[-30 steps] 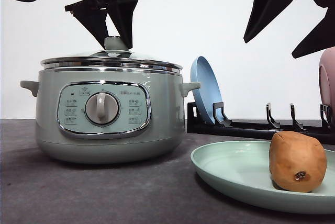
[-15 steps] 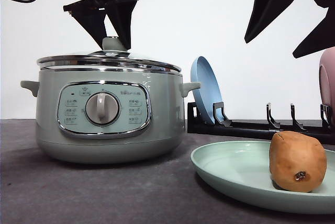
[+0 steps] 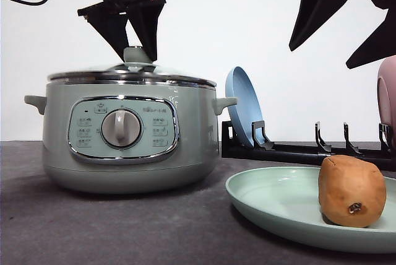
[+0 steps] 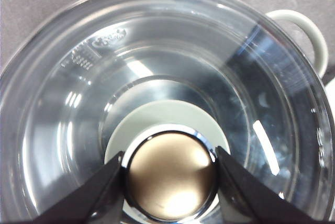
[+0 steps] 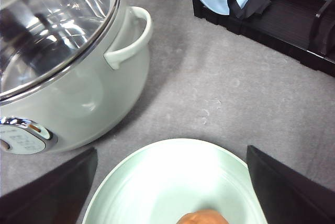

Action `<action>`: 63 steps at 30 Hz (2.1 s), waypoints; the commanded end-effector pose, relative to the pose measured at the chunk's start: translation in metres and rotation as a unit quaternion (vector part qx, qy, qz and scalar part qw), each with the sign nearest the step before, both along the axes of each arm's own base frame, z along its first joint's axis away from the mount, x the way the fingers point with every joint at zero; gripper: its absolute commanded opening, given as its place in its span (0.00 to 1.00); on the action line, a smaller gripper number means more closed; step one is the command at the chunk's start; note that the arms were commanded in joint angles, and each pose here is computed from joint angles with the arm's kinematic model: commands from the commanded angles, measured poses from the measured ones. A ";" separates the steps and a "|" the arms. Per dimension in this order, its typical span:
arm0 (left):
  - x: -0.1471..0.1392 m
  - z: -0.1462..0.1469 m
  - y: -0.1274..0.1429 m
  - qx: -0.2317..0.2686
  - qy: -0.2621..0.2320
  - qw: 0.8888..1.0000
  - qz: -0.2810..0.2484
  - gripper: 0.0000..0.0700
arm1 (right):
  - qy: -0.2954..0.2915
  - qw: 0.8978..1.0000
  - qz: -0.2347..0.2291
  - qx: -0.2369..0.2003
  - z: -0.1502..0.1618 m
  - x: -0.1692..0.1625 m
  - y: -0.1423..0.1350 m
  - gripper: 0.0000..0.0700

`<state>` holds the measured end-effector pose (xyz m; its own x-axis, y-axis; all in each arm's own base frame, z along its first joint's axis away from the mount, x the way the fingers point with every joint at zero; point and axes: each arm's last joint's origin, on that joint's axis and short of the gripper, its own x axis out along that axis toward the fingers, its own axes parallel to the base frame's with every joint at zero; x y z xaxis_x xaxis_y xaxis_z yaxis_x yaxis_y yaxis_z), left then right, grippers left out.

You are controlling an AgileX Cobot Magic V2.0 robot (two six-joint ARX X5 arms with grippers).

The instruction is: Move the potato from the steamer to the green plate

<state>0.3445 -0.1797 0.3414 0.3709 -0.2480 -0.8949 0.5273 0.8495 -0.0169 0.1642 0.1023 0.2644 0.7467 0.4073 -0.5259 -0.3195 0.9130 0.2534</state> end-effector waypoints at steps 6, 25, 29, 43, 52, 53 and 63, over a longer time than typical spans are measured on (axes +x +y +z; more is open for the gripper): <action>0.005 -0.003 -0.008 -0.001 -0.001 1.000 -0.008 0.01 | -0.010 1.000 0.003 0.001 0.005 0.001 0.002 0.82; -0.017 0.041 0.003 -0.030 -0.054 0.998 -0.006 0.80 | -0.007 1.000 0.016 0.006 0.005 0.001 0.002 0.82; -0.032 0.061 0.010 -0.042 -0.075 0.996 -0.007 0.79 | -0.004 1.000 0.024 0.009 0.005 0.000 0.003 0.82; -0.102 0.114 0.030 -0.128 -0.075 0.986 -0.075 0.78 | 0.024 0.996 0.077 0.031 0.003 -0.003 0.005 0.82; -0.126 0.121 0.033 -0.153 -0.045 0.981 -0.112 0.68 | 0.064 0.990 0.122 0.043 -0.001 -0.008 0.006 0.82; -0.127 0.121 0.033 -0.152 -0.042 0.981 -0.113 0.67 | 0.065 0.989 0.122 0.043 -0.001 -0.008 0.006 0.82; -0.127 0.121 0.033 -0.151 -0.039 0.981 -0.112 0.00 | 0.070 0.989 0.121 0.040 -0.002 -0.008 0.006 0.25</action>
